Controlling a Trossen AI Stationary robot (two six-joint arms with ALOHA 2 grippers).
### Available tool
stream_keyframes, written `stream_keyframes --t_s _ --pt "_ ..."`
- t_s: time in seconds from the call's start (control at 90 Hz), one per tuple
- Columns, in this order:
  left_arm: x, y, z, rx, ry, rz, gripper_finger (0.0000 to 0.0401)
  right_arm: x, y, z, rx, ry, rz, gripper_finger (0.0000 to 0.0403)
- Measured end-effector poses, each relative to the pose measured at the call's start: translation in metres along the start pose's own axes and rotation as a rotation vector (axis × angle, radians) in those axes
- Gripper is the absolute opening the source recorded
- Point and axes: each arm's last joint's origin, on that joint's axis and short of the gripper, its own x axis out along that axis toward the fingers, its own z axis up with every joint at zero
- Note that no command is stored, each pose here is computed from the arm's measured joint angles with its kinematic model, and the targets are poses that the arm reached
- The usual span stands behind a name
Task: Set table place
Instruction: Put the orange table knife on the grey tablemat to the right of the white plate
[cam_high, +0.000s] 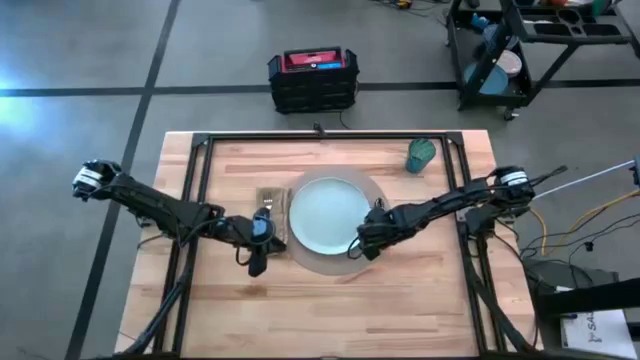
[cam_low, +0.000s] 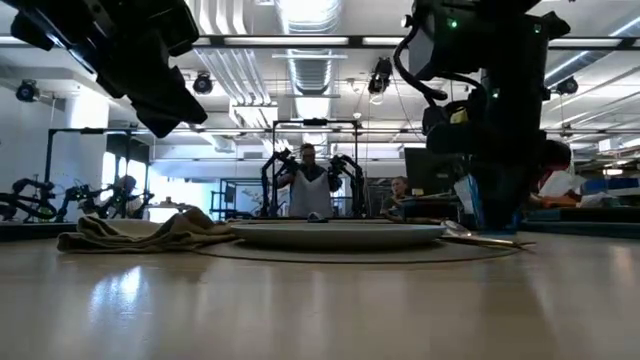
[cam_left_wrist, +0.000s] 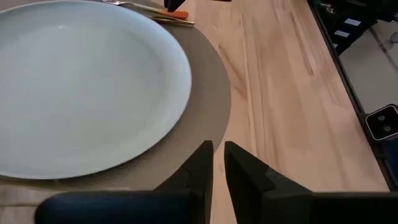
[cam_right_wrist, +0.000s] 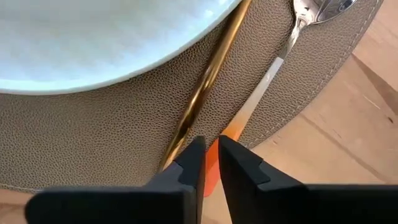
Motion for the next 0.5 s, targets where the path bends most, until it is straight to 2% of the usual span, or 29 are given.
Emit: stream_keyframes --t_s 0.5 --pt "0.0 -0.0001 0.0001 -0.038 -0.001 -0.001 0.0027 0.0 0.0009 -0.0006 0.032 0.029 0.02 0.0029"
